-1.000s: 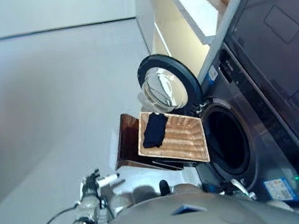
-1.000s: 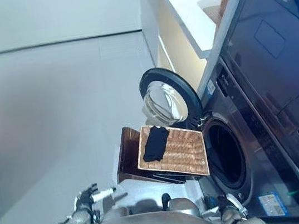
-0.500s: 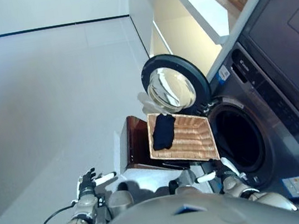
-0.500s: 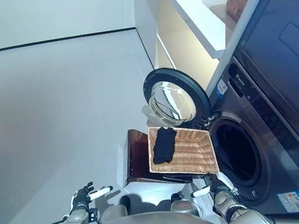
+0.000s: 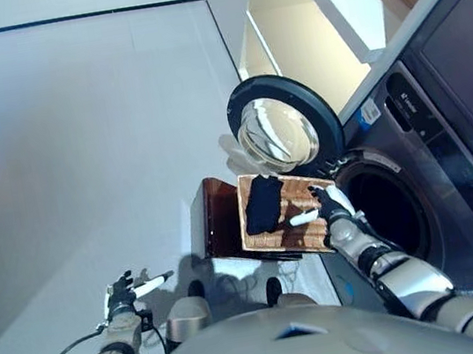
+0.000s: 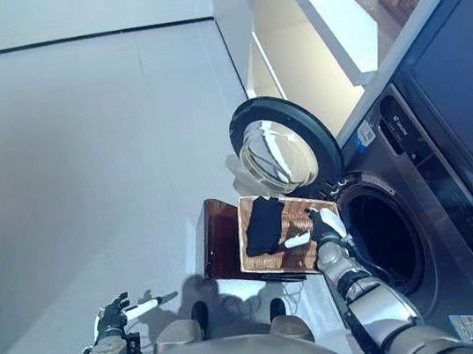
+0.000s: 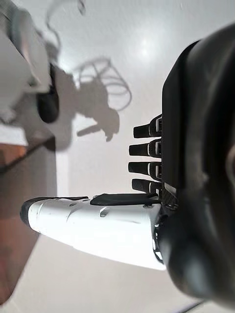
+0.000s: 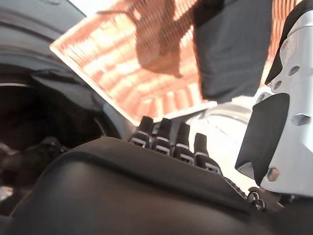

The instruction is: Pick up the clothes and place them into the washing machine

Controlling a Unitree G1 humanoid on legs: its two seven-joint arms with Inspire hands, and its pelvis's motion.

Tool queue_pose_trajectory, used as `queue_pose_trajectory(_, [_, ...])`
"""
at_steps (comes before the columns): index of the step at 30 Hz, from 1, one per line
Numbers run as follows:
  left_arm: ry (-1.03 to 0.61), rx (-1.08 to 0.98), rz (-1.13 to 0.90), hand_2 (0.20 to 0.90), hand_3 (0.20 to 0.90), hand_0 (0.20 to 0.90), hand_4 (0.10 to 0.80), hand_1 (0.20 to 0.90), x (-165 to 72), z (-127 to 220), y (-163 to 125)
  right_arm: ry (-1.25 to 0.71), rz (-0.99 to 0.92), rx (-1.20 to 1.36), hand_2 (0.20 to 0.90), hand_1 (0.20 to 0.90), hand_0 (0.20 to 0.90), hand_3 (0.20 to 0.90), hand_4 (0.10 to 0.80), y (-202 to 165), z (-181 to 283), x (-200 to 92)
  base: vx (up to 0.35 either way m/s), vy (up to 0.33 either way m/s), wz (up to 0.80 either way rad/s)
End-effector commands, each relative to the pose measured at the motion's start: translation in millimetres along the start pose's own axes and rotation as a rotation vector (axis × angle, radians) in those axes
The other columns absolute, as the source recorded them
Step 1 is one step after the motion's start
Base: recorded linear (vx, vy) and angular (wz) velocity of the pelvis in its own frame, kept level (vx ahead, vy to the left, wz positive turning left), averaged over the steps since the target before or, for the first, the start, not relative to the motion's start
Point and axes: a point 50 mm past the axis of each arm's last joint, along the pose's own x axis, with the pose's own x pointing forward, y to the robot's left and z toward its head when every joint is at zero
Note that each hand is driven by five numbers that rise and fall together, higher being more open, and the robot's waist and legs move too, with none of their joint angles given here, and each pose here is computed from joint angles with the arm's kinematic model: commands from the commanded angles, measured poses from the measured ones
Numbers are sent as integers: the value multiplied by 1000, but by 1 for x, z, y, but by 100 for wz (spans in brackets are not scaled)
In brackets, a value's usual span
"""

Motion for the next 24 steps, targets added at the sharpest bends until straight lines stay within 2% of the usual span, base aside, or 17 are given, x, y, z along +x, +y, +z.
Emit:
queue_pose_trajectory(1, [-180,-2,-2,900,900,900,800,900,6,50,-3,-93,-222,32,900,900,900,900,800,-63,37,15,-171,-42,25])
queue_pose_trajectory(4, [-224,-39,-14,900,900,900,800,900,5,63,-8,-110,-297,124,900,900,900,900,800,-84,53,18,-198,-21,21])
queue_pose_trajectory(5, [-249,-56,-12,900,900,900,800,900,5,72,-10,-139,-362,166,900,900,900,900,800,-103,73,20,-241,5,18])
queue_pose_trajectory(9, [-278,-69,-22,900,900,900,800,900,4,81,-14,-177,-429,250,900,900,900,900,800,-129,97,19,-150,10,0])
queue_pose_trajectory(17, [-324,-71,-48,900,900,900,800,900,1,88,-19,-107,-571,456,900,900,900,900,800,-183,100,14,-18,33,12])
queue_pose_trajectory(21, [-353,-80,-54,900,900,900,800,900,-1,92,-21,-94,-638,484,900,900,900,900,800,-212,105,7,16,68,7])
queue_pose_trajectory(24, [-386,-87,-63,900,900,900,800,900,-3,101,-25,-104,-658,485,900,900,900,900,800,-219,111,5,4,66,14])
